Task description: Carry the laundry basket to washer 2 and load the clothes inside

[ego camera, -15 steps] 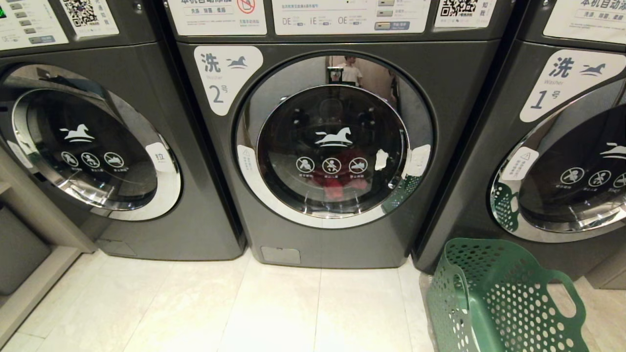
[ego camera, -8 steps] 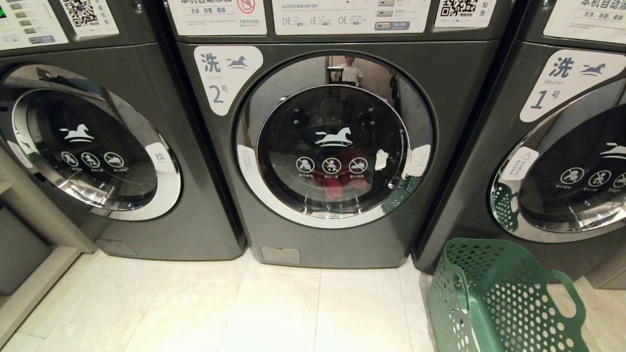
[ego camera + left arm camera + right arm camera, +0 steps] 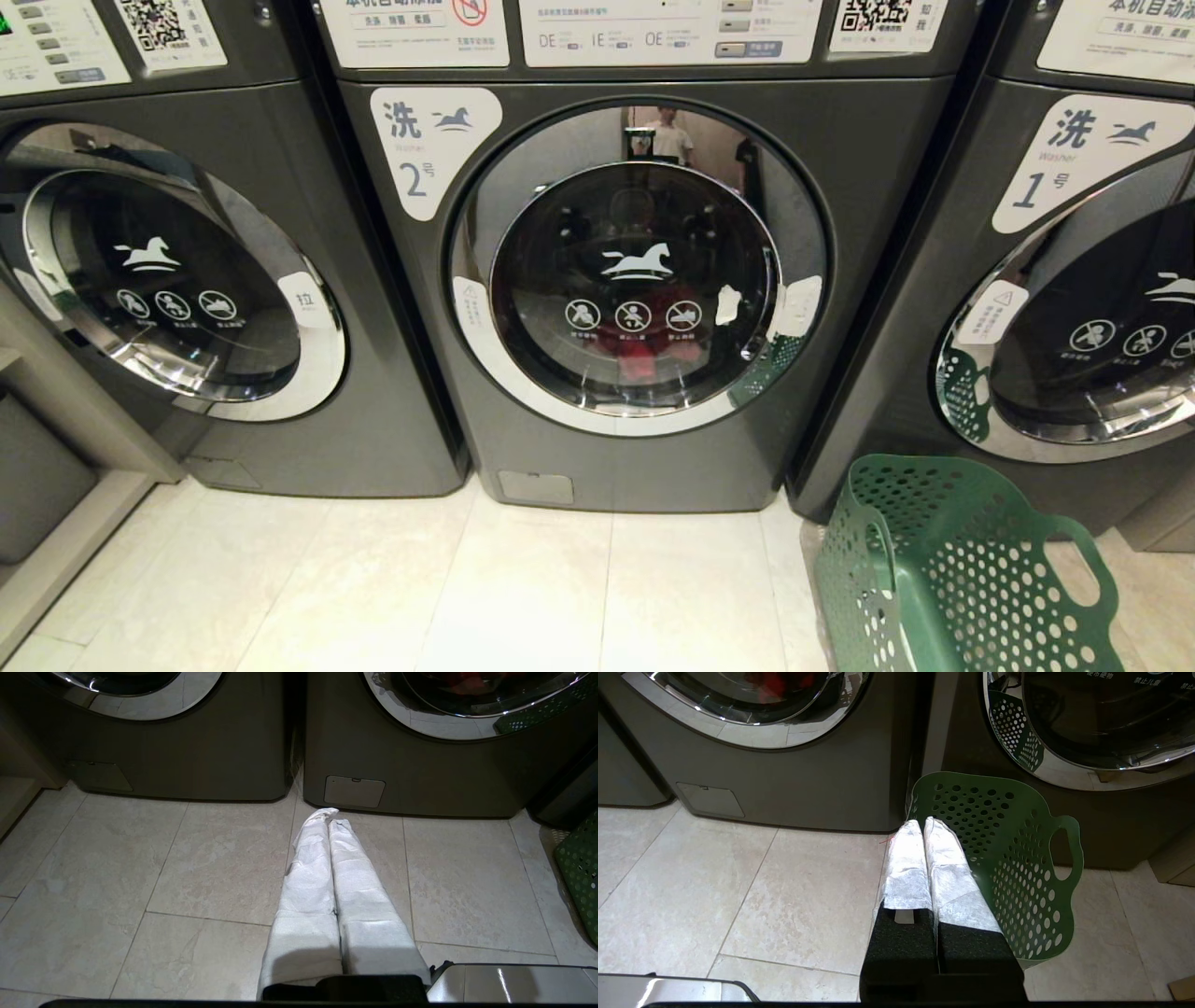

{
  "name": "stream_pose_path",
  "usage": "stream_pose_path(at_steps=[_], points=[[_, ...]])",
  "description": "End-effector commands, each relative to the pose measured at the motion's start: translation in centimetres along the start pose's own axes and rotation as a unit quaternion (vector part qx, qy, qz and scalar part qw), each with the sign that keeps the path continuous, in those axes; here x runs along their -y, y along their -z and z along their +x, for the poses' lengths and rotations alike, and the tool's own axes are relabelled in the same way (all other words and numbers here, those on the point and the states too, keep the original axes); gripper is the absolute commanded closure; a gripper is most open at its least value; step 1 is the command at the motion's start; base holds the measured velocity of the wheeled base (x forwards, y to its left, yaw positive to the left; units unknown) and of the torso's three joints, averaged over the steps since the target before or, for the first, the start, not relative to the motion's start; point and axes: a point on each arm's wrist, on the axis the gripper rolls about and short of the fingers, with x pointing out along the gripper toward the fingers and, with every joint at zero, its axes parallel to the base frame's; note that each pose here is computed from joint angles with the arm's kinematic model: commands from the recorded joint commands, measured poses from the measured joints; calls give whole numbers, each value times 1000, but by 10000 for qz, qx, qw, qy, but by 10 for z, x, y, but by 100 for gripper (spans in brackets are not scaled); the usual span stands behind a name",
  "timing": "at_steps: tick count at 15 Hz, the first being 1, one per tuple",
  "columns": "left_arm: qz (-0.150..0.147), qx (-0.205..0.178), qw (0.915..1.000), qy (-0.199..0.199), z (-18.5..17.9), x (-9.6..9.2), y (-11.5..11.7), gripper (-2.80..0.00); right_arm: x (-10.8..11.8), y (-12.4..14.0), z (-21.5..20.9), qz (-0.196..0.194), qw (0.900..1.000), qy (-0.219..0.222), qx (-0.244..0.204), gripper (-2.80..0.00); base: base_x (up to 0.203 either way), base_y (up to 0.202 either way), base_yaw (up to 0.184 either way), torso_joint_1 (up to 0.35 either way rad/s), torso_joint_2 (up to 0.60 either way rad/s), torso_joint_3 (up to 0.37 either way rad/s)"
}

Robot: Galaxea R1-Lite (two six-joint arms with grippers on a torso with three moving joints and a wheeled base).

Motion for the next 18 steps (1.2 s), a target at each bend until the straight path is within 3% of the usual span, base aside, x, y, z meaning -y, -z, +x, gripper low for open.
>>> stream_pose_path(at_steps=[1,18], points=[[-1,-3,10000,-2,0,0,0,0,0,0,0,-3,10000,-5,3,0,0,0,0,0,0,0],[-1,-3,10000,-17,0,0,0,0,0,0,0,12,10000,-5,0,0,0,0,0,0,0,0]])
